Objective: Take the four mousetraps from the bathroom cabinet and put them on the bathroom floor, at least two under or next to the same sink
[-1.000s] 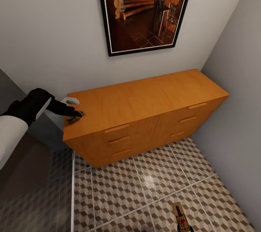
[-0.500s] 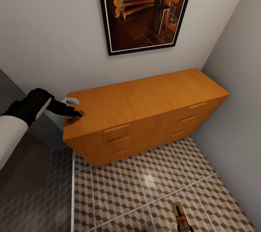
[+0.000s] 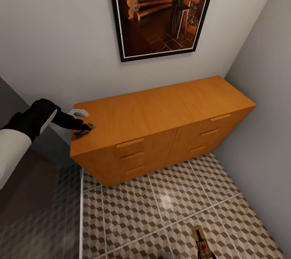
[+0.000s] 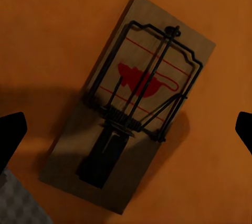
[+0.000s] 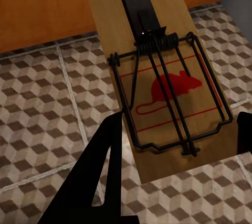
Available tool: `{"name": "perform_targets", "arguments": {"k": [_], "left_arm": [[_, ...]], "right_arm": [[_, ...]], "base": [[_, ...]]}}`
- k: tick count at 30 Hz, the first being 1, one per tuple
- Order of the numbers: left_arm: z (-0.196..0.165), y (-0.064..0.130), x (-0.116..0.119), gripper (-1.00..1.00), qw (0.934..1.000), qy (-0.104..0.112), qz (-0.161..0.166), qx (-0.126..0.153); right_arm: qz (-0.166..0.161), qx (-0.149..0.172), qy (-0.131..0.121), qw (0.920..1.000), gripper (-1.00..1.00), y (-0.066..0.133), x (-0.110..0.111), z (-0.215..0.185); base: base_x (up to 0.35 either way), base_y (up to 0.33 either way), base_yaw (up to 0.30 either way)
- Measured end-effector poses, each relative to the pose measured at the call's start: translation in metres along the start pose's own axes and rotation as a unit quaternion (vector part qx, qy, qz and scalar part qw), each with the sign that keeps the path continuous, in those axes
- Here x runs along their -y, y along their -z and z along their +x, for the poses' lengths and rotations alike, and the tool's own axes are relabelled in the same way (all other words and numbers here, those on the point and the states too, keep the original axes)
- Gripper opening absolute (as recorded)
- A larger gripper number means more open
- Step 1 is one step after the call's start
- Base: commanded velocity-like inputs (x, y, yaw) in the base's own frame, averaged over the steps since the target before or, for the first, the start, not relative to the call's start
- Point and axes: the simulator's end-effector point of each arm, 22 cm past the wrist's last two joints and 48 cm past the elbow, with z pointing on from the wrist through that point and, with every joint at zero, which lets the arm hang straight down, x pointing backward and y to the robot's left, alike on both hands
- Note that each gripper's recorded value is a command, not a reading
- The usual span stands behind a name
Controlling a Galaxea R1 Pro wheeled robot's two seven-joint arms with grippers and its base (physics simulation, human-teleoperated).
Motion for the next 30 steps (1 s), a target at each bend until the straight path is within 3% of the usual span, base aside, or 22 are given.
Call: {"name": "perform_targets", "arguments": {"k": [30], "left_arm": [[0.0037,-0.0078,-0.0048,1.00,0.9999,-0.011,0.002,0.013]], "right_arm": [[0.000,0.001,0.000,1.0000,-1.00,0.0001,0.0008,-0.0003]], "base": [[0.000,0.000,0.000]]}}
